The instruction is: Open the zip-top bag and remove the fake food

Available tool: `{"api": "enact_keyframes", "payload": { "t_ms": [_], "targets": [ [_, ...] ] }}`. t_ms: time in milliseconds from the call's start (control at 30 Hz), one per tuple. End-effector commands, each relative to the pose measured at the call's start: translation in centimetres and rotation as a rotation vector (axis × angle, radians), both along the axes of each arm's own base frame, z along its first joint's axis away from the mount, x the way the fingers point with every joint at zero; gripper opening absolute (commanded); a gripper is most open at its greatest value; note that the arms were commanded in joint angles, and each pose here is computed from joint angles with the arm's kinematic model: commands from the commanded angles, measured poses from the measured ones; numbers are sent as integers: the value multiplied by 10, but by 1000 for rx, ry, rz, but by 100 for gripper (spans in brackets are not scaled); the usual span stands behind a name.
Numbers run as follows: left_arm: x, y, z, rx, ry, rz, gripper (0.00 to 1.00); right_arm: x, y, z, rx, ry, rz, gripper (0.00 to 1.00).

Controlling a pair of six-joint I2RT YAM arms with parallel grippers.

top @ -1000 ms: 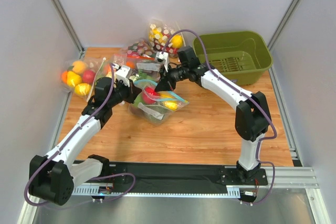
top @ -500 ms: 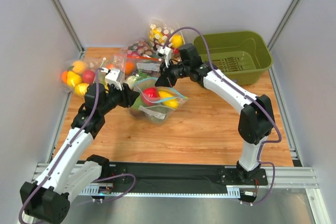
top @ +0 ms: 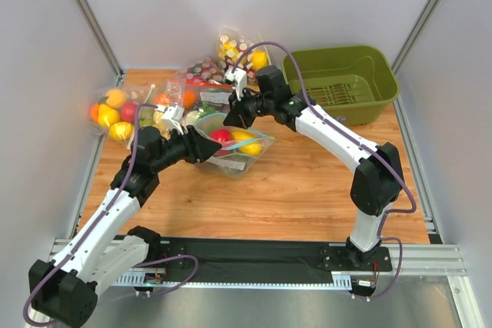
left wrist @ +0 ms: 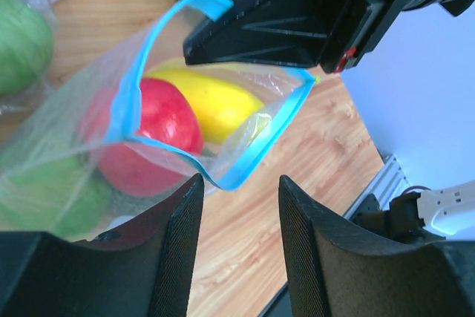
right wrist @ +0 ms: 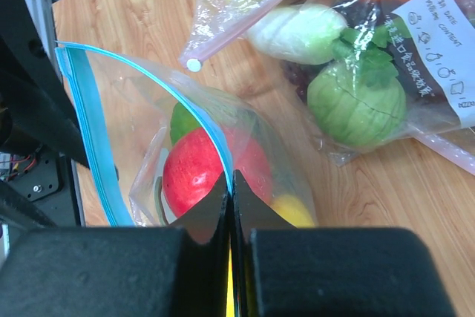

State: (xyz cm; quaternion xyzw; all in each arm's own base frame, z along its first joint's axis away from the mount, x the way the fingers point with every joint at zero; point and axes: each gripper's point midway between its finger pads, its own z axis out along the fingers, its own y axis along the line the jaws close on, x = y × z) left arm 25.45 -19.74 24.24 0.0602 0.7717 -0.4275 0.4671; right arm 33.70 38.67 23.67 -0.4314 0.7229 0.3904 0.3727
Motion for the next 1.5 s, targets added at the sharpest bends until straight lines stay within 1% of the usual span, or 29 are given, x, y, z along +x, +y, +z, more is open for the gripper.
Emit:
{"api": "enact_keyframes", "payload": {
  "t_ms": [0, 133, 267, 300, 433, 467, 533, 633, 667, 733, 767, 800, 833, 867, 900, 933, 1000, 1033, 1067, 1133, 1200, 1333, 1367, 1467],
  "targets": [
    [-2, -5, 8, -28, 37, 10, 53, 5, -4, 30, 36, -61, -59, 0],
    [3, -1, -11, 4, 99, 55, 53, -1, -2, 30, 31, -68, -49, 0],
    [12, 0, -15, -2, 100, 97, 55, -9, -1, 27, 21, -78, -25, 0],
    [14, 0, -16, -2, 100, 104, 59, -11, -2, 28, 21, -87, -19, 0],
    [21, 1, -14, -24, 89, 134, 60, -19, 0, 24, 12, -92, 2, 0],
    [24, 1, -9, -45, 69, 143, 60, -21, 0, 21, 6, -88, 5, 0],
    [25, 3, -11, -42, 72, 157, 60, -24, 1, 19, 5, -85, 13, 0],
    [29, 6, -17, -18, 81, 177, 55, -27, 0, 19, 8, -82, 19, 0],
    [29, 6, -18, -10, 82, 180, 42, -26, -1, 19, 6, -83, 12, 0],
    [30, 7, -20, -3, 82, 185, 29, -27, -3, 17, -1, -79, -6, 0],
    [30, 7, -17, -3, 74, 183, 16, -22, -6, 16, -13, -81, -39, 0],
    [31, 8, -14, 5, 55, 181, 11, -20, -8, 16, -23, -79, -60, 0],
    [28, 10, -17, 24, 73, 180, 7, -17, -11, 16, -33, -83, -82, 0],
    [29, 10, -10, 29, 56, 177, 2, -13, -13, 15, -44, -83, -105, 0],
    [29, 10, -8, 51, 37, 166, 0, -7, -18, 15, -62, -91, -154, 0],
    [26, 11, -10, 81, 48, 153, 0, -3, -20, 18, -70, -99, -180, 0],
    [25, 10, 7, 106, 18, 125, 0, 9, -31, 16, -108, -115, -262, 0],
    [21, 10, 1, 151, 33, 93, 0, 14, -34, 18, -116, -122, -290, 0],
    [21, 7, 13, 153, 13, 75, 0, 17, -37, 18, -123, -127, -310, 0],
    [15, 7, 14, 180, 27, 41, 0, 26, -46, 17, -136, -126, -370, 0],
    [13, 2, 21, 203, 12, -15, 0, 34, -55, 16, -146, -125, -419, 0],
    [1, 1, 15, 279, 53, -103, 0, 48, -71, 15, -159, -123, -511, 0],
    [2, 0, 16, 296, 43, -125, 0, 49, -74, 16, -160, -121, -517, 0],
    [-1, -3, 8, 322, 75, -177, 0, 54, -79, 13, -173, -122, -544, 0]
  ]
}}
